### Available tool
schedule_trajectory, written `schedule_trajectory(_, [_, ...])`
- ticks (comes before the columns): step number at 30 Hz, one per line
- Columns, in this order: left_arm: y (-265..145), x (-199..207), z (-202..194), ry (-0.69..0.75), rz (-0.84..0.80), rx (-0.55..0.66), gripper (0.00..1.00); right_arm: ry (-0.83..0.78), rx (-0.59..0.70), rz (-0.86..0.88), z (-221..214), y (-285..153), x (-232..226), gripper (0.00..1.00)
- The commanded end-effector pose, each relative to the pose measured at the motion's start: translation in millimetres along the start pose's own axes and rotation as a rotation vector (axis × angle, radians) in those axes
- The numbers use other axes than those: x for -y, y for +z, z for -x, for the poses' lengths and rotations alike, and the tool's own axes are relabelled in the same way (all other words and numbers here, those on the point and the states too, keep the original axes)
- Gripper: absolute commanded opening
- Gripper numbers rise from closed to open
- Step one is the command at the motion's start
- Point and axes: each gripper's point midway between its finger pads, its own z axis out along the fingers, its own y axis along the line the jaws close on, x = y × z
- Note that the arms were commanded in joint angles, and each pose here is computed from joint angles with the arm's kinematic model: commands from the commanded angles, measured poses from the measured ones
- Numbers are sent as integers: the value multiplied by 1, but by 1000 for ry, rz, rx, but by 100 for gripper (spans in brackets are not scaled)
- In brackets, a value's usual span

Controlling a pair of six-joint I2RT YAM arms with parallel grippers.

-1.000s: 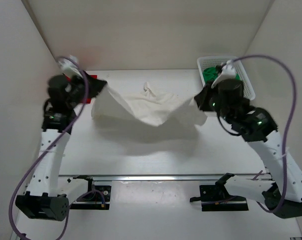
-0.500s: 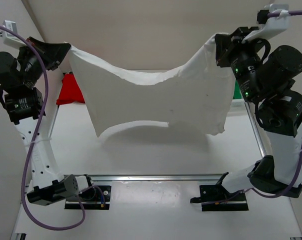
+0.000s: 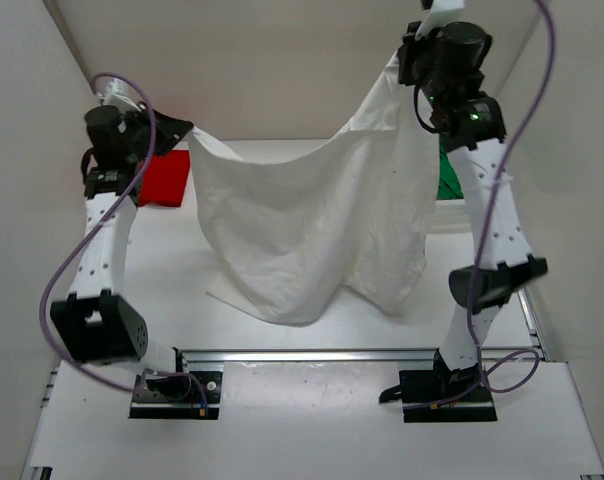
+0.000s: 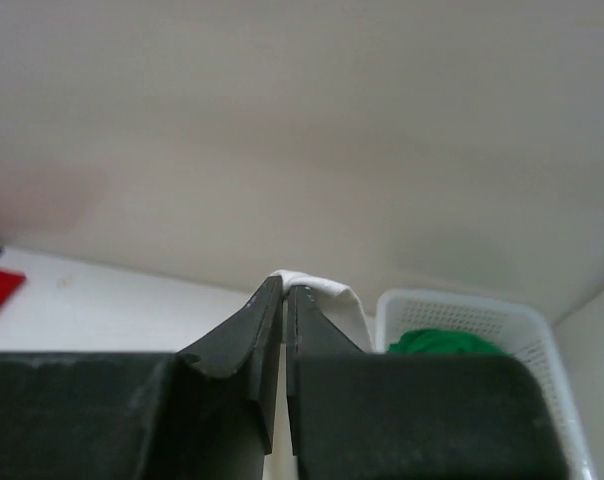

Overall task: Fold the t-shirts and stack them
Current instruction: Flatten out the tshirt

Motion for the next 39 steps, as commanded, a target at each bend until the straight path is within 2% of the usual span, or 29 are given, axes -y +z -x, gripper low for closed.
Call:
schedule_trajectory(1, [39, -50, -19, 18, 133, -29, 0, 94, -67, 178, -38, 43, -14, 0])
schedule_trajectory(2, [55, -54, -19, 11, 133, -45, 0, 127, -45, 184, -38, 55, -8, 0])
schedule_trajectory(3, [61, -41, -4, 19, 111, -26, 0, 148, -18, 191, -37, 63, -1, 0])
schedule_trajectory(4, [74, -46, -10, 2, 115, -53, 0, 159, -10, 192, -39, 67, 1, 1])
schedule_trajectory(6, [95, -27, 13, 11, 69, -30, 0, 200, 95, 176, -10, 70, 20, 0])
schedule_trajectory(7, [94, -6, 34, 29, 32, 2, 0, 212, 150, 167, 7, 68, 24, 0])
schedule_trajectory(8, [101, -6, 40, 17, 29, 5, 0, 210, 192, 151, 21, 63, 28, 0])
schedule_trajectory(9, [99, 9, 59, 9, -11, 41, 0, 206, 254, 154, 43, 54, 31, 1])
schedule_trajectory(10, [94, 20, 78, 21, -40, 80, 0, 212, 333, 149, 70, 39, 39, 1])
schedule_trajectory(13, [73, 39, 117, 13, -102, 171, 0, 189, 465, 157, 118, 3, 41, 0])
schedule_trajectory(16, [44, 45, 144, 16, -122, 254, 0, 182, 478, 175, 133, -19, 36, 0])
schedule_trajectory(19, [31, 34, 149, 37, -86, 279, 0, 160, 412, 193, 118, -25, 23, 0])
schedule_trajectory(20, [21, 42, 151, 47, -90, 292, 0, 151, 385, 178, 110, -23, 20, 0])
schedule_trajectory(21, [25, 26, 142, 52, -58, 274, 0, 143, 352, 181, 101, -23, 14, 0])
schedule_trajectory(22, [18, 29, 139, 54, -54, 278, 0, 133, 301, 153, 87, -21, 17, 0])
schedule_trajectory(24, [12, 17, 121, 55, -35, 260, 0, 137, 189, 156, 50, -17, 11, 0])
schedule_trajectory(26, [4, -9, 89, 38, 6, 236, 0, 139, 59, 148, -11, -21, 7, 0])
schedule_trajectory(27, [6, -29, 68, 21, 38, 204, 0, 132, 102, 144, -2, -37, 5, 0])
schedule_trajectory(28, [-5, -26, 64, 40, 39, 208, 0, 136, 2, 137, -54, -34, 0, 0])
schedule_trajectory(30, [-20, -56, 25, 24, 110, 172, 0, 189, -123, 124, -119, -55, -1, 0])
schedule_trajectory(31, [-23, -67, 13, 34, 138, 160, 0, 202, -152, 128, -136, -62, -1, 0])
schedule_trajectory(33, [-45, -105, -39, -10, 220, 101, 0, 264, -244, 137, -198, -97, -8, 0])
schedule_trajectory(34, [-55, -132, -67, -34, 278, 66, 0, 289, -248, 138, -204, -111, -12, 0])
schedule_trajectory(35, [-63, -136, -75, -23, 281, 74, 0, 304, -341, 138, -249, -125, -18, 0])
schedule_trajectory(36, [-73, -155, -104, -41, 323, 37, 0, 342, -393, 148, -273, -144, -26, 0])
schedule_trajectory(37, [-84, -178, -137, -77, 377, -14, 0, 380, -397, 154, -276, -156, -30, 0])
schedule_trajectory(39, [-99, -194, -170, -106, 396, -55, 0, 422, -544, 127, -335, -189, -36, 1])
